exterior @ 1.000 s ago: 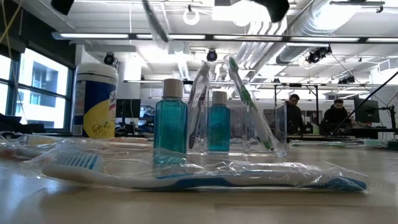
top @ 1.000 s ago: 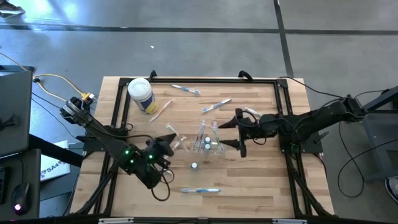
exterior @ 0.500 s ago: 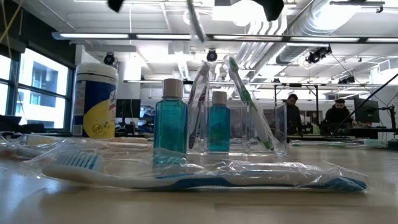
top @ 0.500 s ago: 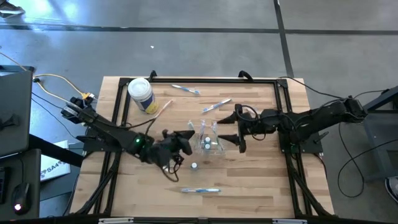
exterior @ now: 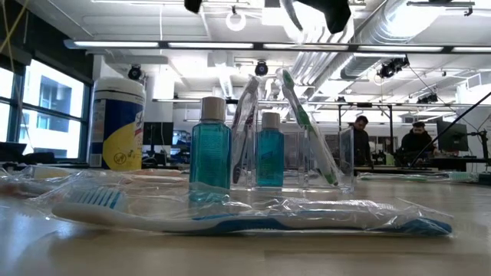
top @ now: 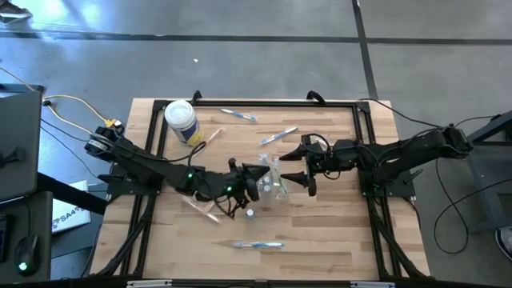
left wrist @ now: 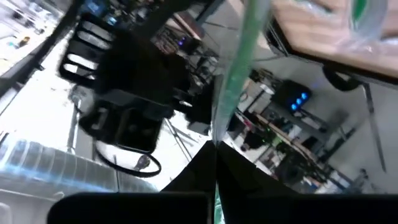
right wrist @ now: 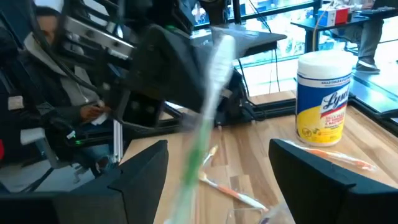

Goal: Pick & Place toothbrushing station
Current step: Put the bottom green toothbrush into the transparent organizer

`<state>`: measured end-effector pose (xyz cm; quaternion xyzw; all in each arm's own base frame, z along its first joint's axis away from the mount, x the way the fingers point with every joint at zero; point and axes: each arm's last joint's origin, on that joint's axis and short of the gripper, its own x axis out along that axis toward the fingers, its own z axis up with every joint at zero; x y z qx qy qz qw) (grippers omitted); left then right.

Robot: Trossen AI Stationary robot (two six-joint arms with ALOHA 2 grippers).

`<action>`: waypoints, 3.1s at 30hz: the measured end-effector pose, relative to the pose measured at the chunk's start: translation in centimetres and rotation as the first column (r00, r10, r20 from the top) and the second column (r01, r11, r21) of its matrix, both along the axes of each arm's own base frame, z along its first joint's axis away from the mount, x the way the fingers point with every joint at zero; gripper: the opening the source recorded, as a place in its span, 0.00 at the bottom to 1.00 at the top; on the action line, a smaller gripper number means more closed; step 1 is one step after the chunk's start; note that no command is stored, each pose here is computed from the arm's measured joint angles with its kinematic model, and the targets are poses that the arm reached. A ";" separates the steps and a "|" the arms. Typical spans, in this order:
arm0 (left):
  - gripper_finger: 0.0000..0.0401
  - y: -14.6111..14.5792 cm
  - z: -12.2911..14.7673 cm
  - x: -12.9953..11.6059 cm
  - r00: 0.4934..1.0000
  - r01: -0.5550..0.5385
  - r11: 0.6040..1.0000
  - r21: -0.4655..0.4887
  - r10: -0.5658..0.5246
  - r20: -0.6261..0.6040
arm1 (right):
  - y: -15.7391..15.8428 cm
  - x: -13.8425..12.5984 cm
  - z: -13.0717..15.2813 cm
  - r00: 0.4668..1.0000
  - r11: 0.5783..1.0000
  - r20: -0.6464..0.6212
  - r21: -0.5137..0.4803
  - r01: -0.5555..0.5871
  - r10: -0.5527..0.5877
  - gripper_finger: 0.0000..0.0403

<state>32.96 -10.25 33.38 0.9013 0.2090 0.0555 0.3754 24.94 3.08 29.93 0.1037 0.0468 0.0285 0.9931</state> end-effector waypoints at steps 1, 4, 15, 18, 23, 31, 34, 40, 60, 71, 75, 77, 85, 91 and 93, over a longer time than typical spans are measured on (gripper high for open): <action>0.00 0.4 -0.1 0.3 1.000 -0.009 1.000 0.005 0.009 0.000 | 0.0 0.0 0.0 1.000 1.000 0.003 0.000 0.000 0.000 0.68; 0.00 0.8 -0.3 0.9 1.000 0.004 1.000 0.008 -0.004 0.017 | 0.0 0.0 0.1 1.000 1.000 0.010 0.000 -0.003 0.003 0.68; 0.00 1.6 0.1 1.7 0.991 0.096 0.995 0.006 -0.096 0.090 | 0.0 1.3 -1.2 1.000 1.000 -0.026 -0.012 -0.007 0.007 0.68; 0.00 1.6 0.1 1.7 0.991 0.095 0.995 -0.001 -0.094 0.095 | -0.2 1.7 -1.4 1.000 1.000 -0.021 -0.012 -0.002 0.002 0.68; 0.00 1.5 0.1 1.7 0.990 0.097 0.995 -0.022 -0.094 0.104 | -0.4 1.7 -1.3 1.000 1.000 -0.015 -0.008 -0.022 0.022 0.67; 0.00 1.6 -0.3 1.7 0.993 0.091 0.995 -0.036 -0.088 0.072 | -0.2 1.7 -1.3 0.995 0.995 -0.010 -0.032 -0.095 0.095 0.42; 0.00 1.6 -0.3 1.7 0.994 0.088 0.995 -0.037 -0.086 0.066 | -0.2 1.7 -1.3 0.995 0.993 -0.008 -0.058 -0.098 0.098 0.25; 0.00 1.5 -0.4 1.7 0.994 0.088 0.993 -0.074 -0.082 0.076 | -0.2 1.7 -1.3 0.994 0.986 -0.005 -0.119 -0.113 0.113 0.06; 0.07 1.5 -0.6 1.7 0.992 0.087 0.979 -0.184 -0.069 0.105 | -0.2 1.6 -1.4 0.994 0.986 -0.015 -0.131 -0.105 0.104 0.06; 0.24 1.3 -0.5 1.6 0.987 0.101 0.959 -0.266 -0.062 0.151 | -0.2 1.6 -1.4 0.994 0.984 -0.018 -0.142 -0.106 0.105 0.06; 0.25 0.8 -0.3 1.5 0.982 0.114 0.956 -0.271 -0.067 0.178 | -0.3 1.3 -1.3 0.995 0.984 -0.029 -0.151 -0.094 0.090 0.06; 0.25 0.6 -0.1 1.4 0.979 0.114 0.955 -0.274 -0.061 0.193 | -0.4 1.0 -1.0 0.998 0.985 -0.029 -0.158 -0.066 0.062 0.06; 0.25 0.8 0.6 1.0 0.927 0.002 0.884 -0.468 0.174 0.332 | -0.5 -1.3 0.4 1.000 0.986 -0.031 -0.169 -0.003 -0.002 0.06; 0.25 1.5 1.3 0.1 0.777 -0.072 0.721 -0.689 0.474 0.414 | 0.0 -3.3 0.8 0.990 0.972 -0.080 -0.213 0.100 -0.120 0.06; 0.25 1.8 1.7 -0.4 0.705 -0.074 0.660 -0.748 0.565 0.429 | 0.1 -4.0 1.0 0.985 0.966 -0.087 -0.227 0.123 -0.146 0.06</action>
